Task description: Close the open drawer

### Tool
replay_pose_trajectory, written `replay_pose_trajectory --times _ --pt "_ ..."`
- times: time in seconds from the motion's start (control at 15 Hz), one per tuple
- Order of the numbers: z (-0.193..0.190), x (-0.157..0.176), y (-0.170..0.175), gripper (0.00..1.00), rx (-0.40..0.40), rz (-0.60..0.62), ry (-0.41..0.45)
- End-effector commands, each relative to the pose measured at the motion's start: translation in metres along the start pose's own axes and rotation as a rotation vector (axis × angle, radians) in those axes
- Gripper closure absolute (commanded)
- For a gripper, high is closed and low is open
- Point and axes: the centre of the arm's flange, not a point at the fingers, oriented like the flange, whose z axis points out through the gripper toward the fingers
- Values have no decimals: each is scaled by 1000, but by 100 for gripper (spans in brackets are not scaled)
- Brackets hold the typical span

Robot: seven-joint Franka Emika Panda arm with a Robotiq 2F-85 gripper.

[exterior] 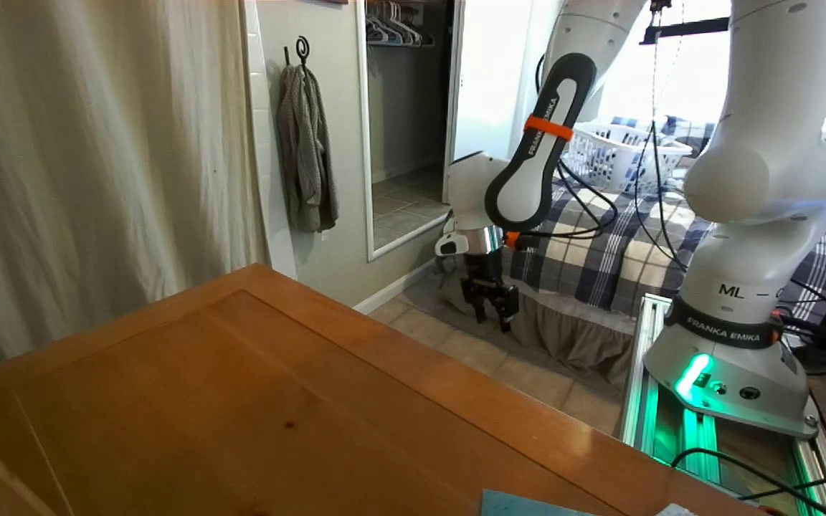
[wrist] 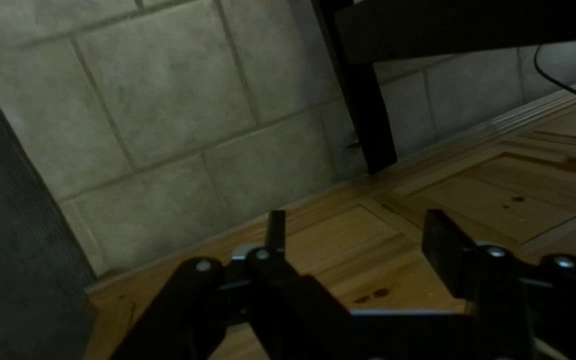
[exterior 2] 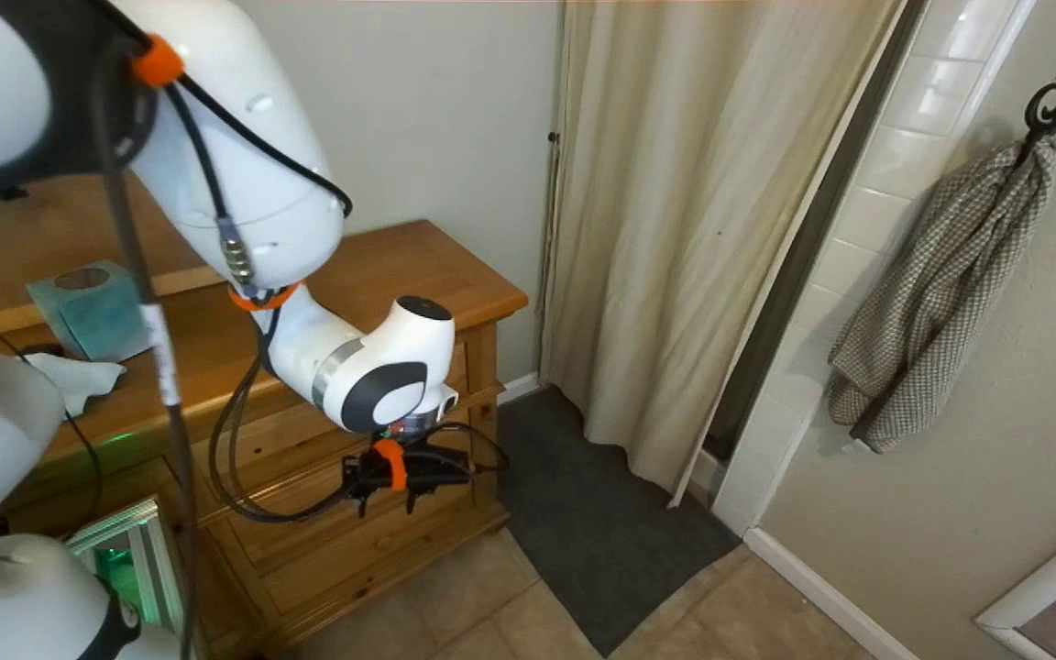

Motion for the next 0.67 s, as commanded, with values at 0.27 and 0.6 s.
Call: replay_pose_trajectory --times 0.27,0.6 --pt "-32 -80 10 0 -29 202 -5" --pt "-24 -62 4 0 -13 173 -14"
